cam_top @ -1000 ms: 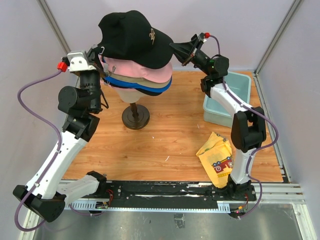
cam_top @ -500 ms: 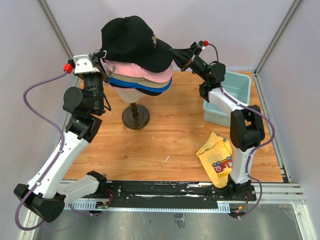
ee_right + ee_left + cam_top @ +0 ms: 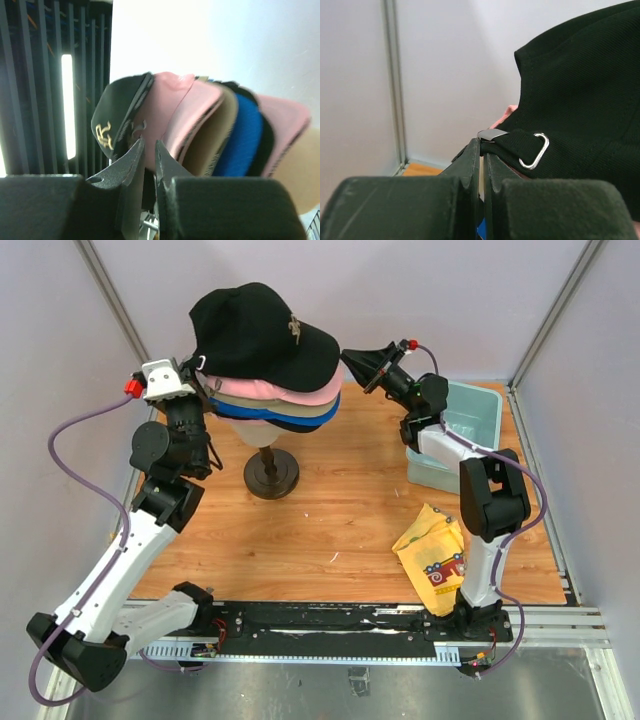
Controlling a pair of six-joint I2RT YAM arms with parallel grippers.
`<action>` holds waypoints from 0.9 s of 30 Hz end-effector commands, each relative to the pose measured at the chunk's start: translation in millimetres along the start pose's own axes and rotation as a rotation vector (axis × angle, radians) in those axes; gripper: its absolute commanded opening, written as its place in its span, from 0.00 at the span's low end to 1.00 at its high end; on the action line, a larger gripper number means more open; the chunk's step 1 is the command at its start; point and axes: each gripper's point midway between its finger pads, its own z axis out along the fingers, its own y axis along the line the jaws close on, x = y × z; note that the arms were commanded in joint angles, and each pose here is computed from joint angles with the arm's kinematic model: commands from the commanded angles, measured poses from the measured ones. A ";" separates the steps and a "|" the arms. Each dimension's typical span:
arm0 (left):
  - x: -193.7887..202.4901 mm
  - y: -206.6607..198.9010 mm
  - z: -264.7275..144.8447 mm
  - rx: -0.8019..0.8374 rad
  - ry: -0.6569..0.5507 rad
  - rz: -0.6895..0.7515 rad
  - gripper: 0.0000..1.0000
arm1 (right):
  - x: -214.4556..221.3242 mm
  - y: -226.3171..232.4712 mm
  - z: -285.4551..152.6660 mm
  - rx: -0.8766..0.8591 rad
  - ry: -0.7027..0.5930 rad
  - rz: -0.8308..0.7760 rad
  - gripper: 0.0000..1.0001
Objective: Stack the hats
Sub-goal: Stack the hat on the hat.
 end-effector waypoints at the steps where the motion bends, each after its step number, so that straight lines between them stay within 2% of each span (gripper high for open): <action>1: -7.4 45.3 -13.4 -0.203 -0.008 -0.047 0.00 | -29.4 2.3 -9.7 0.022 -0.088 0.307 0.14; 7: -4.3 36.8 -17.3 -0.143 -0.023 -0.094 0.00 | -26.6 6.5 -8.7 0.042 -0.090 0.249 0.16; 18: -22.3 4.9 -3.1 -0.002 -0.071 -0.119 0.01 | -20.8 60.8 -28.1 0.146 -0.113 -0.117 0.33; 27: -25.1 -4.5 1.0 0.036 -0.072 -0.120 0.01 | 10.2 71.6 -29.8 0.183 -0.048 -0.222 0.43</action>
